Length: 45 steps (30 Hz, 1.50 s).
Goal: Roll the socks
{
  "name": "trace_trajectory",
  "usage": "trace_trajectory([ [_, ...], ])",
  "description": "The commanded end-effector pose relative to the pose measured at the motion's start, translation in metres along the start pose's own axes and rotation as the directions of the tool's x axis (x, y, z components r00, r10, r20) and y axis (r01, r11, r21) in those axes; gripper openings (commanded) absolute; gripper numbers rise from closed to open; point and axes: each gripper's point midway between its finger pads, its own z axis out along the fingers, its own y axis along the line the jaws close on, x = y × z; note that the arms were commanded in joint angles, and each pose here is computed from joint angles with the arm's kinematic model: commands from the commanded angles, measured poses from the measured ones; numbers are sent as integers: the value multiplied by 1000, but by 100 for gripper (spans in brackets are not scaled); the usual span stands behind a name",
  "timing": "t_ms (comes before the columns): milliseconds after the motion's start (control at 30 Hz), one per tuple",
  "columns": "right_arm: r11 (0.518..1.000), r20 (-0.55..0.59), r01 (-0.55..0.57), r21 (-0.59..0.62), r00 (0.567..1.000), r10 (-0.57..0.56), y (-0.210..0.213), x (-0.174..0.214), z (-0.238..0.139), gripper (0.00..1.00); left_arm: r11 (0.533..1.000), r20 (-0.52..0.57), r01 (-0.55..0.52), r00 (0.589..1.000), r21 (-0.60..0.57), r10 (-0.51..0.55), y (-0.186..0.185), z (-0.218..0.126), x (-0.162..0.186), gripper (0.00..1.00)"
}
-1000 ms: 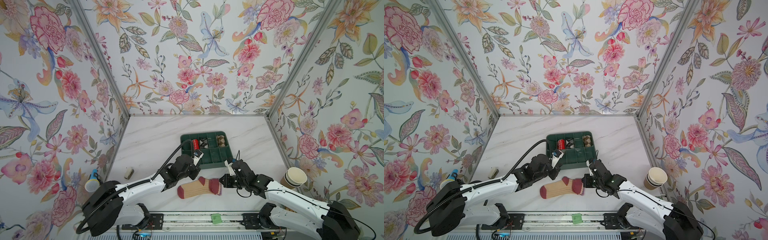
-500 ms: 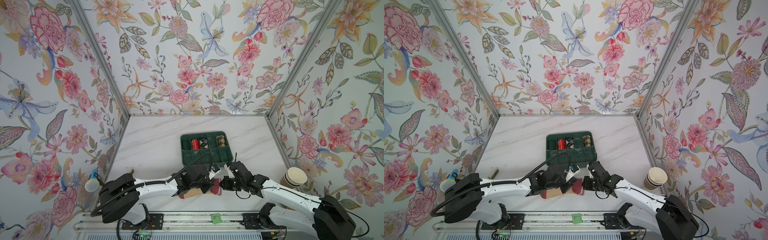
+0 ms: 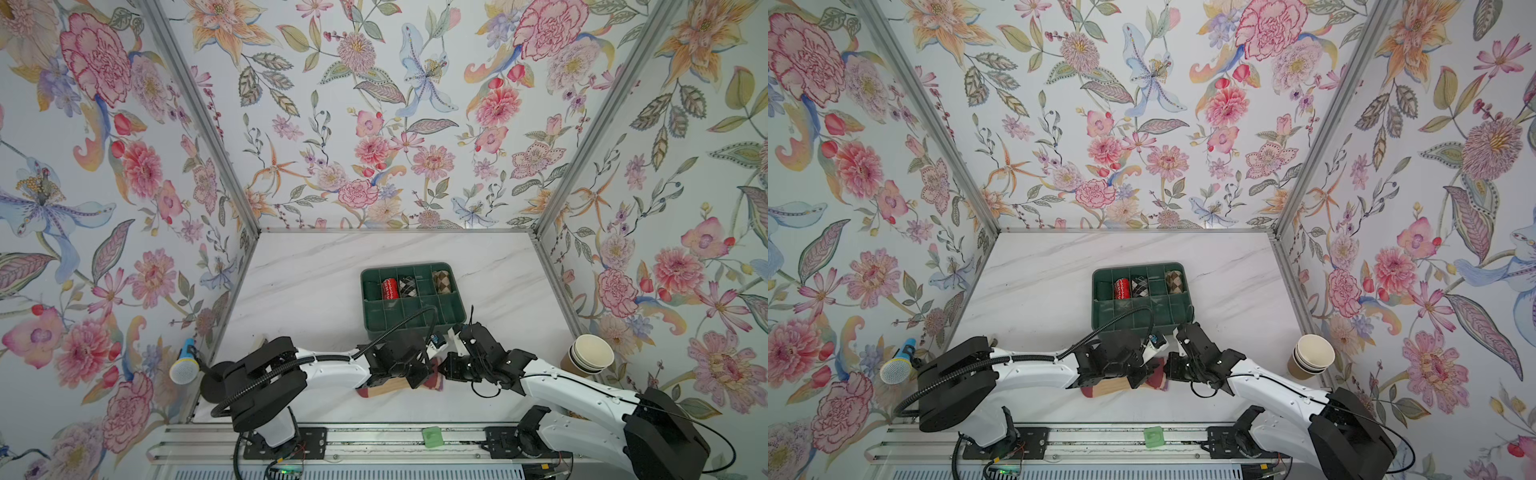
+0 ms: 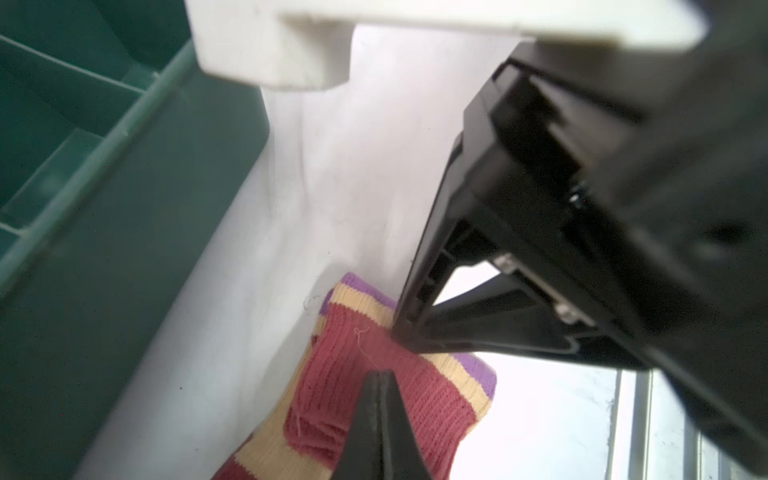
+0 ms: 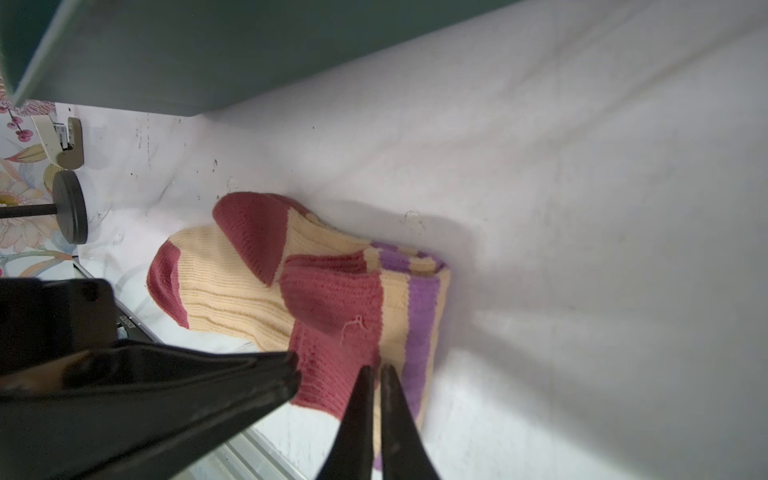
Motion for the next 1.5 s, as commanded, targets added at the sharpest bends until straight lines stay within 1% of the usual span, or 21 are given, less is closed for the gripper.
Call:
trace_trajectory([
  [0, 1000, 0, -16, 3, 1000, 16, -5, 3, -1, 10, 1000, -41, 15, 999, -22, -16, 2, 6, 4, 0],
  [167, 1000, 3, -28, 10, 1000, 28, -9, 4, -5, 14, 999, -99, 31, 995, -22, -33, 3, 13, 20, 0],
  [367, 999, -6, -51, 14, 999, 51, -16, 10, -4, 26, 999, -121, 48, 992, -7, -48, 0, 14, 28, 0],
  [567, 998, -14, -62, -21, 998, 61, -13, 13, -1, 32, 998, -121, 65, 991, 2, -65, 1, 9, 28, 0],
  [800, 996, -18, -76, -47, 997, 75, -11, 15, 1, 33, 996, -140, 84, 987, 16, -81, 0, 9, 35, 0],
  [1267, 994, -17, -90, -63, 996, 89, -13, 17, 7, 33, 994, -177, 107, 979, 20, -101, 1, 2, 44, 0],
  [1467, 993, -18, -96, -64, 995, 95, -14, 18, 9, 33, 991, -186, 124, 976, 39, -115, -2, 6, 48, 0],
])
